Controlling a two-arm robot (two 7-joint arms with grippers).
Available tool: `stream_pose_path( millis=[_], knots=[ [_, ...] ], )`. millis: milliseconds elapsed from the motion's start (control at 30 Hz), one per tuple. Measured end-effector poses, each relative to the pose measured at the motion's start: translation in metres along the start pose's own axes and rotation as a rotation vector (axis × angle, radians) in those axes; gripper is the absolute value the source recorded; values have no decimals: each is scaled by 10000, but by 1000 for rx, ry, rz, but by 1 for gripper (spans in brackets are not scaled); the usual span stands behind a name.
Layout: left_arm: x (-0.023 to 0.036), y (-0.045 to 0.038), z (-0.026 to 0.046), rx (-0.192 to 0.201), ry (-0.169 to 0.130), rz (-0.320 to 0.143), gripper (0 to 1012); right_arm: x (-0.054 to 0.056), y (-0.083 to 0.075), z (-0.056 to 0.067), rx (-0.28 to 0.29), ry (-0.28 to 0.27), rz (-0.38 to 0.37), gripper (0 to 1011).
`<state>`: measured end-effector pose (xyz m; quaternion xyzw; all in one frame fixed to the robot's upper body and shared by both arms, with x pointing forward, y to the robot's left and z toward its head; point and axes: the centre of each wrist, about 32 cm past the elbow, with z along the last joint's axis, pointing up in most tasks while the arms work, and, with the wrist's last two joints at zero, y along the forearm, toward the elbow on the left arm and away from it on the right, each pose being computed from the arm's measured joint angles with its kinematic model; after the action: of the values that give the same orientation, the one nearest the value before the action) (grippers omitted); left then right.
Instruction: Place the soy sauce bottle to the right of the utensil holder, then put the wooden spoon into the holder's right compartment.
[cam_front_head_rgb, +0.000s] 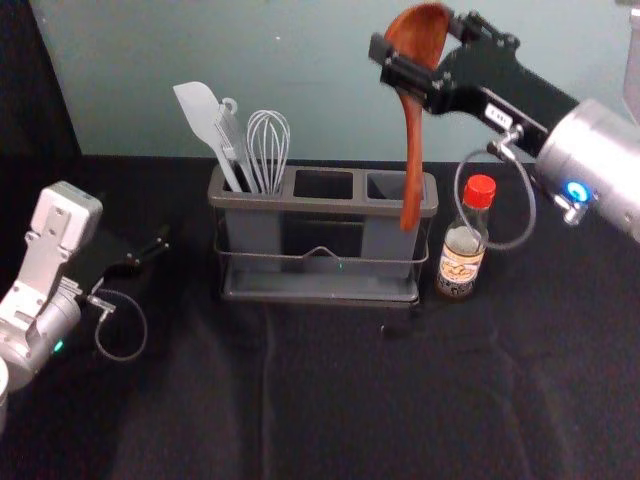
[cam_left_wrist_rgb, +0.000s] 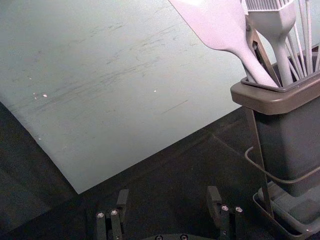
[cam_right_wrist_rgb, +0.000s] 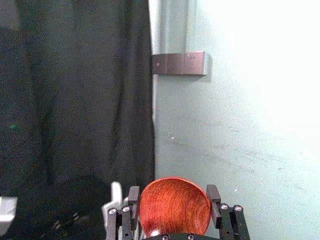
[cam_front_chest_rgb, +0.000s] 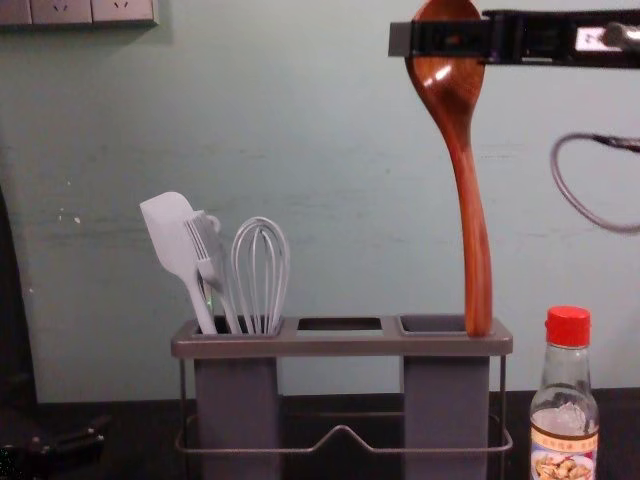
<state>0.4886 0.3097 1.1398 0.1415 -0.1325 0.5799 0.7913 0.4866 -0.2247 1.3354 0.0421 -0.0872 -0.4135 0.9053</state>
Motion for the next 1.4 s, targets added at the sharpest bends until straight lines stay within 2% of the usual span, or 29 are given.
stream_pose_path(
  millis=[233, 400, 533, 767, 967, 1400],
  knots=[
    [0, 0, 0, 0, 0, 0, 1005, 166, 255, 48, 16, -3, -54, 830],
    [0, 0, 0, 0, 0, 0, 1005, 241, 408, 53, 13, -17, -75, 830],
    [0, 0, 0, 0, 0, 0, 1005, 300, 545, 15, -1, -22, -87, 830],
    [0, 0, 0, 0, 0, 0, 1005, 337, 691, -87, -31, -11, -92, 830],
    [0, 0, 0, 0, 0, 0, 1005, 334, 725, -140, -45, -4, -91, 830],
    [0, 0, 0, 0, 0, 0, 1005, 307, 698, -229, -66, 5, -83, 830]
  ],
)
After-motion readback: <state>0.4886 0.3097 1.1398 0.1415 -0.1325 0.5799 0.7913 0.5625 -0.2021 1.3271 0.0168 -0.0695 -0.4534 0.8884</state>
